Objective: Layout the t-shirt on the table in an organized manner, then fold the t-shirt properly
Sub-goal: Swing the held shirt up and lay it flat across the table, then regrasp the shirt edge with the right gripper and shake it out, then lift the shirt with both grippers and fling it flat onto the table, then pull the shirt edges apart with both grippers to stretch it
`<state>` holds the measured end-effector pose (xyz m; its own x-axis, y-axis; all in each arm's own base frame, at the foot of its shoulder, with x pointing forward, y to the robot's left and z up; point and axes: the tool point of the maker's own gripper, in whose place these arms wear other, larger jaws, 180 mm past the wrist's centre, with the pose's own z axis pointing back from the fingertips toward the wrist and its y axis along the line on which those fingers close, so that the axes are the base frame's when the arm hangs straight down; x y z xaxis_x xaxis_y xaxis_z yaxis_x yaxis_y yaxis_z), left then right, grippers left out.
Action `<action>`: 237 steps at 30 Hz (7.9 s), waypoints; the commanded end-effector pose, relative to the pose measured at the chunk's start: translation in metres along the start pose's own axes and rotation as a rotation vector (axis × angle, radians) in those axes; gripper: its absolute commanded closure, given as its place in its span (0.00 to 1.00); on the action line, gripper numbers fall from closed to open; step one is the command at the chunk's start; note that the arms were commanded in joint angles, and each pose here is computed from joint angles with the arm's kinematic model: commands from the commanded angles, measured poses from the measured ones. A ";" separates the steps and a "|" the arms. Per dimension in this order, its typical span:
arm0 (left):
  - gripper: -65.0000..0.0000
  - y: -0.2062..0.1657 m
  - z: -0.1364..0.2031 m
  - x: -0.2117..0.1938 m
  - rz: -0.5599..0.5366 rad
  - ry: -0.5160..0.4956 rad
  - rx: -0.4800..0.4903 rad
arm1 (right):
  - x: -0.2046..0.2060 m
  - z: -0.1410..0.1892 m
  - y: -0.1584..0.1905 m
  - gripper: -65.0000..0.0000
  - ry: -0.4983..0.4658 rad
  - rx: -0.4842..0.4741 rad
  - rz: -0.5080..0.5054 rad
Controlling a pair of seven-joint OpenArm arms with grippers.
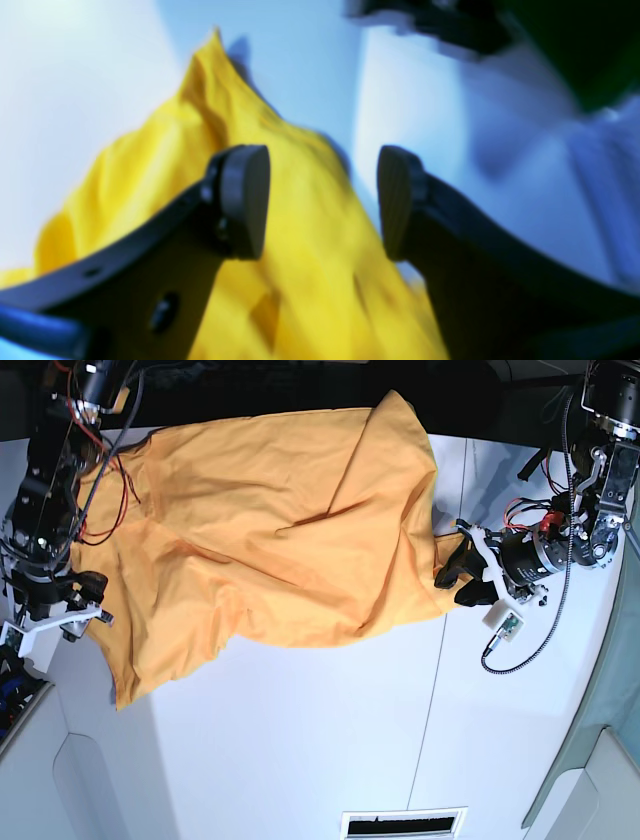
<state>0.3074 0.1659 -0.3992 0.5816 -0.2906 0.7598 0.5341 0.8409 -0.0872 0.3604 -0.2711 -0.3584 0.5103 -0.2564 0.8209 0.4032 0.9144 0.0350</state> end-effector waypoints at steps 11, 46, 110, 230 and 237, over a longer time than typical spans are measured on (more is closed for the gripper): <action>0.53 0.041 -0.003 -0.012 0.061 0.015 0.118 | 0.018 -0.095 0.049 0.48 0.008 0.175 -0.057; 1.00 0.004 0.024 0.079 -0.104 -0.120 -0.143 | 0.036 -0.055 0.008 1.00 -0.010 0.396 0.157; 1.00 -0.006 0.006 0.022 -0.199 0.094 -0.067 | 0.022 -0.062 0.129 1.00 0.030 0.594 0.535; 0.64 0.026 -0.015 -0.012 0.124 0.117 -0.130 | -0.102 -0.058 0.032 1.00 0.212 0.377 -0.029; 1.00 0.048 -0.033 -0.053 0.061 0.271 0.061 | -0.152 -0.006 0.044 1.00 0.340 0.538 -0.181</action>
<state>0.3182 0.1870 -0.4656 0.7501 -0.3152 0.5814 0.4771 0.8667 -0.1456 0.3118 -0.1942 -0.4792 0.6818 -0.4576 0.5708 0.1180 0.8388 0.5315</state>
